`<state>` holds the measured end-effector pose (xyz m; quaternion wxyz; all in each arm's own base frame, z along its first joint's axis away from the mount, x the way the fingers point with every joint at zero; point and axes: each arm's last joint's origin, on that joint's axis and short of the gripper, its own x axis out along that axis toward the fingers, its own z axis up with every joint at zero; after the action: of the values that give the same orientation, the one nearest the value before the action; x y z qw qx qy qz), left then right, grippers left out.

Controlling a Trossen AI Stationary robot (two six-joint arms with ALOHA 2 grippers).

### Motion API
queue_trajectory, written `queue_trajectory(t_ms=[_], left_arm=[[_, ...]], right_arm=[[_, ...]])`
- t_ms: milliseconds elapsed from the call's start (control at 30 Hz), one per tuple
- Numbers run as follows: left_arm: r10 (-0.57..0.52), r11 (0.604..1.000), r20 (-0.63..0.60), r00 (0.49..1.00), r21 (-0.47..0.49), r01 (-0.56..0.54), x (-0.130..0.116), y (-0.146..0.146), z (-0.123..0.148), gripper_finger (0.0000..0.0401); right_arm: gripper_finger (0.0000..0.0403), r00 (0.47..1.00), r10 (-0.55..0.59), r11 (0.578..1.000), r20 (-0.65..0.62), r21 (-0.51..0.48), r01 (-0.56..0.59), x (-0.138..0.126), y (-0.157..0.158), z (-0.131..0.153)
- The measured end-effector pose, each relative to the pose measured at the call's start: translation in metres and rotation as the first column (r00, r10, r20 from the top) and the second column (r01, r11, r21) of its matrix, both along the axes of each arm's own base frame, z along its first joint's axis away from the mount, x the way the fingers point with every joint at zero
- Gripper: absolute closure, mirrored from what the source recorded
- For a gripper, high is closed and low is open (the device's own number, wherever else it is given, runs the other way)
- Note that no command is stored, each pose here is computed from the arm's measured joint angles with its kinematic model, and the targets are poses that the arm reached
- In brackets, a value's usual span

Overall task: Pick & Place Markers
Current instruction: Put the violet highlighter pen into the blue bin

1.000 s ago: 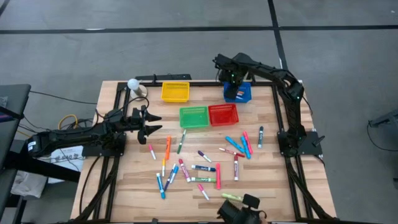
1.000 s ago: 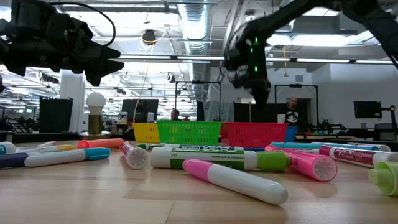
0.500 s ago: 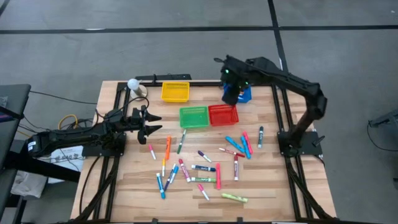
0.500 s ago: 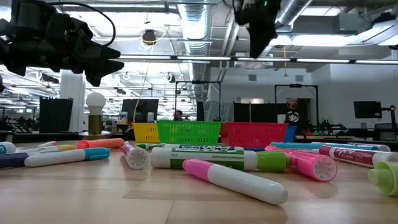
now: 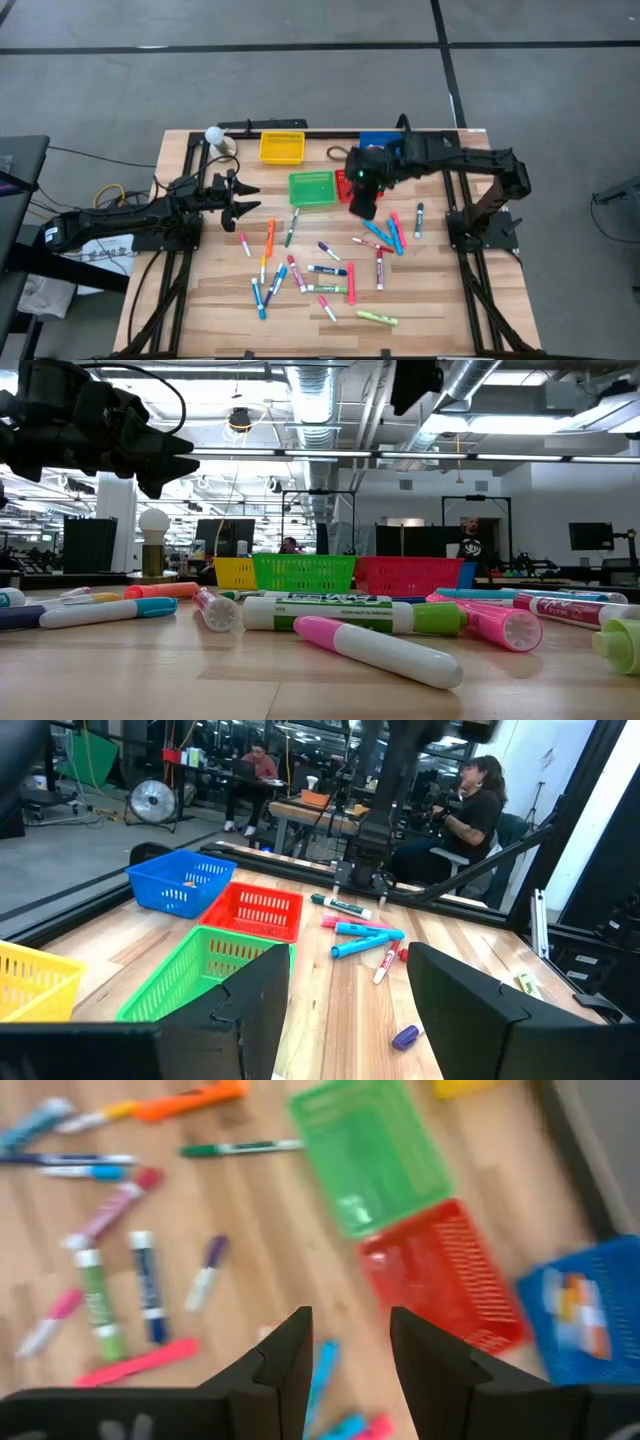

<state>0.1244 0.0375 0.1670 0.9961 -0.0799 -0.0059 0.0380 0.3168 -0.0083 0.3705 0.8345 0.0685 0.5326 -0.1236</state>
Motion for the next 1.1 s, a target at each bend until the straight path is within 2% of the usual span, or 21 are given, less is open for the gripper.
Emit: queue_trajectory(t_ms=[300, 533, 633, 733, 833, 1100], left_arm=[[0.000, 1.000, 0.000, 1.000, 0.000, 0.000, 0.000, 0.000, 0.000, 0.0197], [0.000, 1.000, 0.000, 1.000, 0.000, 0.000, 0.000, 0.000, 0.000, 0.0197], [0.000, 1.000, 0.000, 1.000, 0.000, 0.000, 0.000, 0.000, 0.000, 0.0197], [-0.001, 1.000, 0.000, 1.000, 0.000, 0.001, 0.000, 0.000, 0.000, 0.0197], [-0.001, 1.000, 0.004, 1.000, 0.001, 0.001, 0.000, 0.000, 0.000, 0.0197], [-0.001, 1.000, 0.013, 1.000, 0.005, 0.001, 0.000, 0.000, 0.001, 0.0197]], right_arm=[[0.0277, 0.980, 0.101, 0.994, 0.173, 0.031, -0.108, 0.012, 0.052, 0.007], [0.0277, 0.960, 0.124, 0.989, 0.250, 0.052, -0.141, 0.016, 0.071, 0.010], [0.0277, 0.975, 0.072, 0.992, 0.210, 0.089, -0.092, 0.020, 0.072, 0.002], [0.0277, 0.986, 0.065, 0.990, 0.156, 0.111, -0.083, 0.031, 0.074, -0.013], [0.0277, 0.993, 0.081, 0.987, 0.085, 0.131, -0.092, 0.048, 0.078, -0.038], [0.0277, 0.983, 0.122, 0.989, -0.135, 0.095, -0.110, 0.083, 0.080, -0.109]])
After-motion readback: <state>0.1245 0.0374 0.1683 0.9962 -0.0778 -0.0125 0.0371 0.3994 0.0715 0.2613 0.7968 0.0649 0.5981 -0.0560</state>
